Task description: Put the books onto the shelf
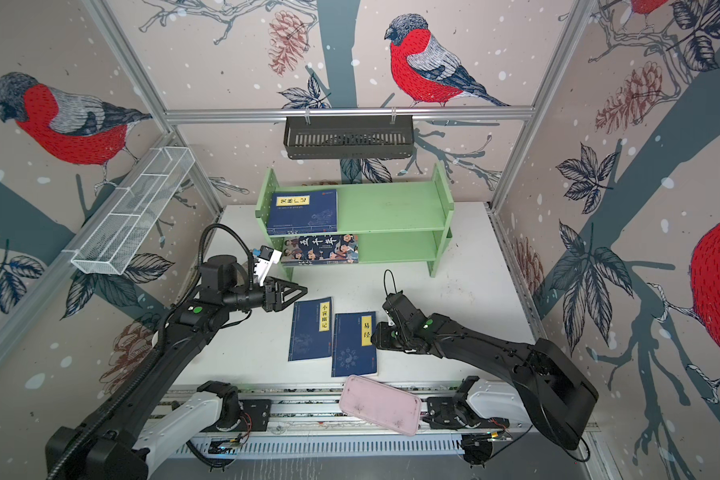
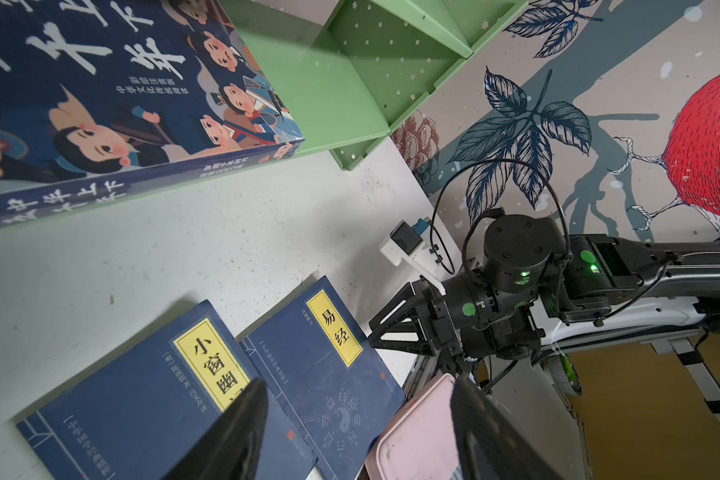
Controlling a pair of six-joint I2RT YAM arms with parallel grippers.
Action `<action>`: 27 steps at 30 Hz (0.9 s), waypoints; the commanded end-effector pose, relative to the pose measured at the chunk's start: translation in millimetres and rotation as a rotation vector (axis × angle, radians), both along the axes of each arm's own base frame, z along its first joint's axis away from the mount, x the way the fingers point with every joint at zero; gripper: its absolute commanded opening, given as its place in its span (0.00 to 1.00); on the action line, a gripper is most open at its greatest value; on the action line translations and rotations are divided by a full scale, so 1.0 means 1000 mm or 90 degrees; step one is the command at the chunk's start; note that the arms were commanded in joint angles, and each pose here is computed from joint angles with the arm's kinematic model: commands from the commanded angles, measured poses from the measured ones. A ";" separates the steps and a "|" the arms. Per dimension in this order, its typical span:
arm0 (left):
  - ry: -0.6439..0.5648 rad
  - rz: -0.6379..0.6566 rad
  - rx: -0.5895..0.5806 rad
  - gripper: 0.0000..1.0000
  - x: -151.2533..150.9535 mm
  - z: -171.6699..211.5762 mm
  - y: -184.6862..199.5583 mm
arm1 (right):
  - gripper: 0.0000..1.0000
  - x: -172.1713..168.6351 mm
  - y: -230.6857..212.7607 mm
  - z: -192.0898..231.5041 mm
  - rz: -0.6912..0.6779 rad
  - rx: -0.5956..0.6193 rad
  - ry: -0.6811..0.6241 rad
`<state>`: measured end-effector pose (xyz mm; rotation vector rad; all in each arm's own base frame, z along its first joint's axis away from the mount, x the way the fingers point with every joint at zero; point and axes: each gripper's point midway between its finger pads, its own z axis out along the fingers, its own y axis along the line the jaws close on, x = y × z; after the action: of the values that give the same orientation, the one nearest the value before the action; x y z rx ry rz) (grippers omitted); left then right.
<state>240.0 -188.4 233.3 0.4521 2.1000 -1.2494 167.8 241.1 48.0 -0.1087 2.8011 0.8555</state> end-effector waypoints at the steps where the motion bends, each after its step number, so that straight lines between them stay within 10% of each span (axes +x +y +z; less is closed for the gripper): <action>1: -0.025 -0.016 -0.015 0.70 0.002 0.007 -0.005 | 0.37 0.002 0.010 -0.001 0.004 0.019 0.000; 7: -0.018 -0.027 -0.014 0.70 0.001 0.000 -0.006 | 0.32 0.002 0.013 -0.011 0.013 0.006 0.015; 13: -0.015 -0.030 -0.017 0.70 0.001 -0.002 -0.007 | 0.03 0.008 0.014 -0.017 0.011 -0.011 0.015; 27: -0.005 -0.067 0.018 0.69 -0.010 -0.030 -0.028 | 0.00 0.051 -0.024 -0.010 -0.075 -0.040 -0.024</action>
<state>229.6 -209.9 203.9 0.5368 2.1436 -1.2994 213.7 227.4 36.5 0.0375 2.7750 0.7797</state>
